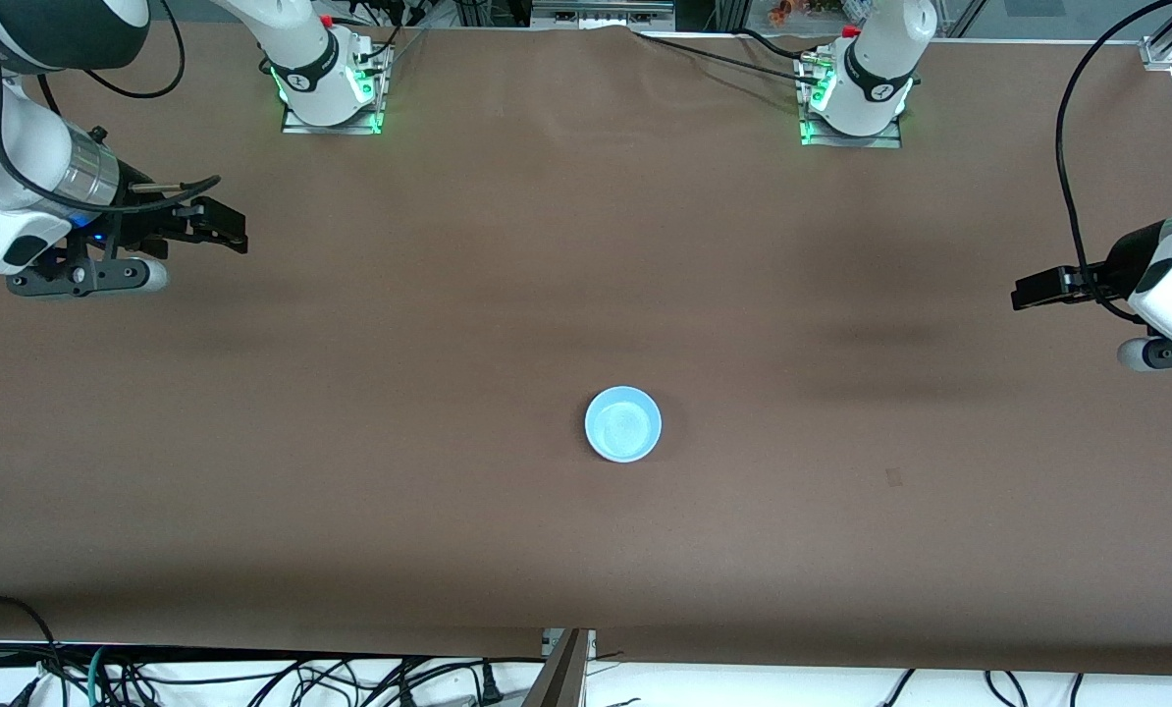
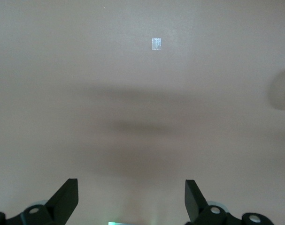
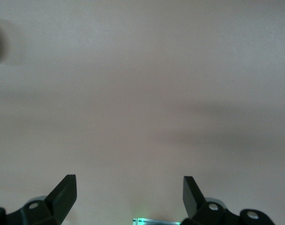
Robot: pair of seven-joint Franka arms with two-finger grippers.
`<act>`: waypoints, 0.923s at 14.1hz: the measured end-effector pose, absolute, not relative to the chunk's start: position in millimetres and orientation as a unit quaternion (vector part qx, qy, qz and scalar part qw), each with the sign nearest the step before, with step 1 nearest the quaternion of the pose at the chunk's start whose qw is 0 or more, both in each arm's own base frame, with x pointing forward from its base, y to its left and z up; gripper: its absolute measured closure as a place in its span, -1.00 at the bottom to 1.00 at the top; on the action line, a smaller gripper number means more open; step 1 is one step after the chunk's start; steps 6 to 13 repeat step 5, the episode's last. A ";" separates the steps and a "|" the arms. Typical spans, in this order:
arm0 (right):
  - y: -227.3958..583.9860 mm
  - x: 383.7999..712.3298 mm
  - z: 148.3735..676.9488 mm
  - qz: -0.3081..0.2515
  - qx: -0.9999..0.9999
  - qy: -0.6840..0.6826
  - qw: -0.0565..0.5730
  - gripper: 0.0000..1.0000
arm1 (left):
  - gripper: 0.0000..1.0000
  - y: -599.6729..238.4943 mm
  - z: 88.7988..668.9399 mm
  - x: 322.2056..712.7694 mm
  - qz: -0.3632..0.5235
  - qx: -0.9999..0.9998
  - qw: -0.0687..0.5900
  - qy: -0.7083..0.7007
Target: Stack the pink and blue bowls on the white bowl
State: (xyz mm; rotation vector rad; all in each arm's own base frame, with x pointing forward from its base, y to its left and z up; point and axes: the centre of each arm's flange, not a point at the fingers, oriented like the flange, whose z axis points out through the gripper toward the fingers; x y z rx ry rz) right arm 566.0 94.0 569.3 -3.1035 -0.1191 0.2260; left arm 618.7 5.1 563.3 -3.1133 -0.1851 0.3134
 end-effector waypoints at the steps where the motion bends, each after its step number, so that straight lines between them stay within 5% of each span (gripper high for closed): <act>1: 92.2 563.3 570.2 0.070 -0.997 -0.039 0.013 -1.00 | -1.00 5.1 563.3 618.7 0.100 -0.993 0.004 -0.059; 13: 89.4 558.7 578.7 0.054 -0.998 -0.041 -0.001 -1.00 | -1.00 5.0 563.3 618.7 0.100 -0.993 0.004 -0.059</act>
